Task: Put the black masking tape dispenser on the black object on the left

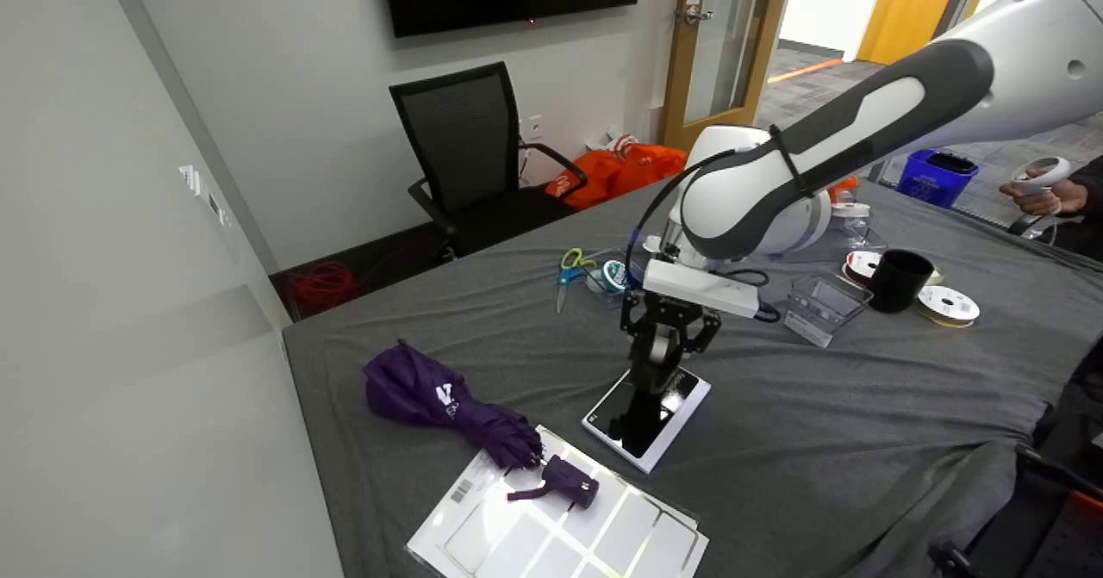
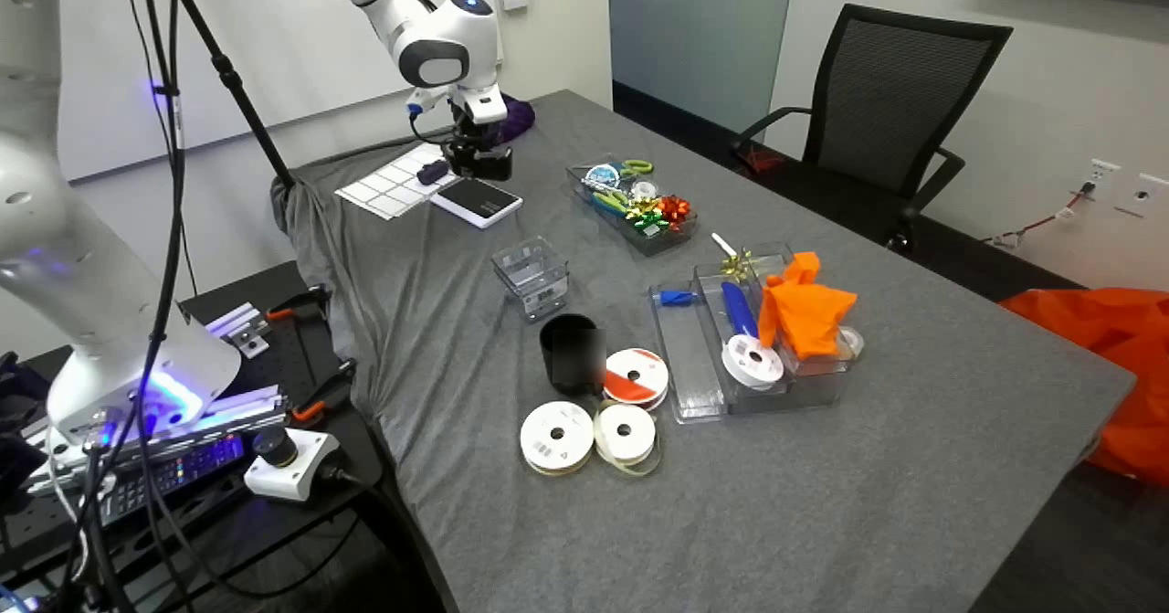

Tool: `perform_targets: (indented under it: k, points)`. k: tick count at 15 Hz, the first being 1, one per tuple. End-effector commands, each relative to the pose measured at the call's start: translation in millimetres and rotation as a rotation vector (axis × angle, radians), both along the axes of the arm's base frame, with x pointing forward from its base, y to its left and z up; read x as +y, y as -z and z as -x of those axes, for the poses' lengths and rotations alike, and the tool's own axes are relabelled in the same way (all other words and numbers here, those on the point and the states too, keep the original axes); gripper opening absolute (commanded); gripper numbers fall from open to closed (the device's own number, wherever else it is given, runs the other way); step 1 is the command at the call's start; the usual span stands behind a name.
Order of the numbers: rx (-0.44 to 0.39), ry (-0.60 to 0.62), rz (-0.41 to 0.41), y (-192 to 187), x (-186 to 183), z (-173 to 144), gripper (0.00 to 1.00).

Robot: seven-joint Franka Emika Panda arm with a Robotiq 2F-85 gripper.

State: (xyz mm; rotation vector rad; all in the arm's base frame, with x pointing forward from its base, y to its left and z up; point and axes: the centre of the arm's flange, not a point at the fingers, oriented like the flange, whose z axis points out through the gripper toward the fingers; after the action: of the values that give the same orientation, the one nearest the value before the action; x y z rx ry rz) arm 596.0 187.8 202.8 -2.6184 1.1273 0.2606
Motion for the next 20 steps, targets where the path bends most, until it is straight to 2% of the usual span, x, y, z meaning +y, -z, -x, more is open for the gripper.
perform_targets:
  k: [1, 6, 7, 11, 12, 13, 14, 16, 20]
  points:
    - [0.029, 0.076, -0.009, 7.0, 1.7, -22.4, 0.39]
    - [0.068, 0.08, 0.034, 30.7, -0.1, -24.3, 0.39]
    - [0.078, 0.075, 0.044, 49.1, 2.2, -14.4, 0.39]
    - [0.121, 0.037, 0.058, 76.8, 9.0, -2.7, 0.39]
    - [0.119, 0.027, 0.058, 73.6, 10.5, -2.8, 0.56]
    - [0.119, 0.015, 0.055, 70.2, 9.8, -2.3, 0.89]
    - [0.114, 0.01, 0.055, 68.5, 9.2, -0.4, 0.9]
    - [0.108, -0.011, 0.057, 64.1, 9.0, 4.9, 0.99]
    - [0.075, -0.06, 0.049, 47.0, 10.3, 16.2, 1.0]
